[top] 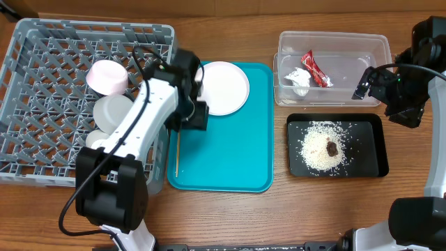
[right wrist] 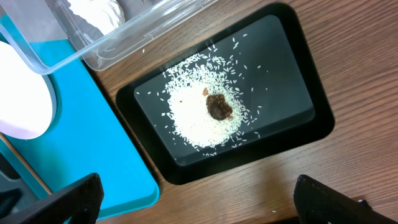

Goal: Sort waste into correct bins and load items into the dishwasher

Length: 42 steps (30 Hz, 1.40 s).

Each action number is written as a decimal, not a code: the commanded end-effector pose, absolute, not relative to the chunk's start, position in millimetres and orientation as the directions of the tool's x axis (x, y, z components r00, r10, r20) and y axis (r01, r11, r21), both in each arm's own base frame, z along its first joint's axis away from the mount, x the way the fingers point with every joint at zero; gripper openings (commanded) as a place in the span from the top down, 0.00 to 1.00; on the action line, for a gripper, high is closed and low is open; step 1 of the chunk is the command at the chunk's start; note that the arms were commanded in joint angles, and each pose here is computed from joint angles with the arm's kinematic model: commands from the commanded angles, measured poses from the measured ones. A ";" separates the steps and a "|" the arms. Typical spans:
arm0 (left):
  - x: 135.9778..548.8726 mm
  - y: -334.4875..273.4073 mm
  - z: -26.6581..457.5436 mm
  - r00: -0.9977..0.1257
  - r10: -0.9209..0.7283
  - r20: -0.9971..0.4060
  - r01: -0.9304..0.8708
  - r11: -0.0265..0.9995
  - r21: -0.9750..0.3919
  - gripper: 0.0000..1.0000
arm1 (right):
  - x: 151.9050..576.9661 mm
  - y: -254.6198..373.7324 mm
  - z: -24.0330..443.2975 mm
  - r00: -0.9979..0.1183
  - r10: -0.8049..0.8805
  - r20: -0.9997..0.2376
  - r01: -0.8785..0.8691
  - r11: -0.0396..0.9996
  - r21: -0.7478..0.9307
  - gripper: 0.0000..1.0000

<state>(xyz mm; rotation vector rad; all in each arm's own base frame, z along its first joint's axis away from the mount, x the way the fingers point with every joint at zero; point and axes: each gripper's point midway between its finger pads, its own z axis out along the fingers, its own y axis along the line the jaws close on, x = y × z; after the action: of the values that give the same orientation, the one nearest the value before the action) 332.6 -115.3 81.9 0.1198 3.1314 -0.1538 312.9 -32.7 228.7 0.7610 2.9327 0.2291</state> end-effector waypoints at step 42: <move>285.6 -84.4 -8.3 -0.998 -0.027 0.058 -0.026 0.999 0.023 0.96 | 313.3 -33.5 232.2 -0.871 0.485 -0.081 0.468 0.868 0.167 0.00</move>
<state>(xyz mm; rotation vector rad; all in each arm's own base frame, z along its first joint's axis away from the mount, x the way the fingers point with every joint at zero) 295.0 -87.8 0.8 -0.0381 3.1718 0.0134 312.9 -32.6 228.7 0.7615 2.9326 0.2297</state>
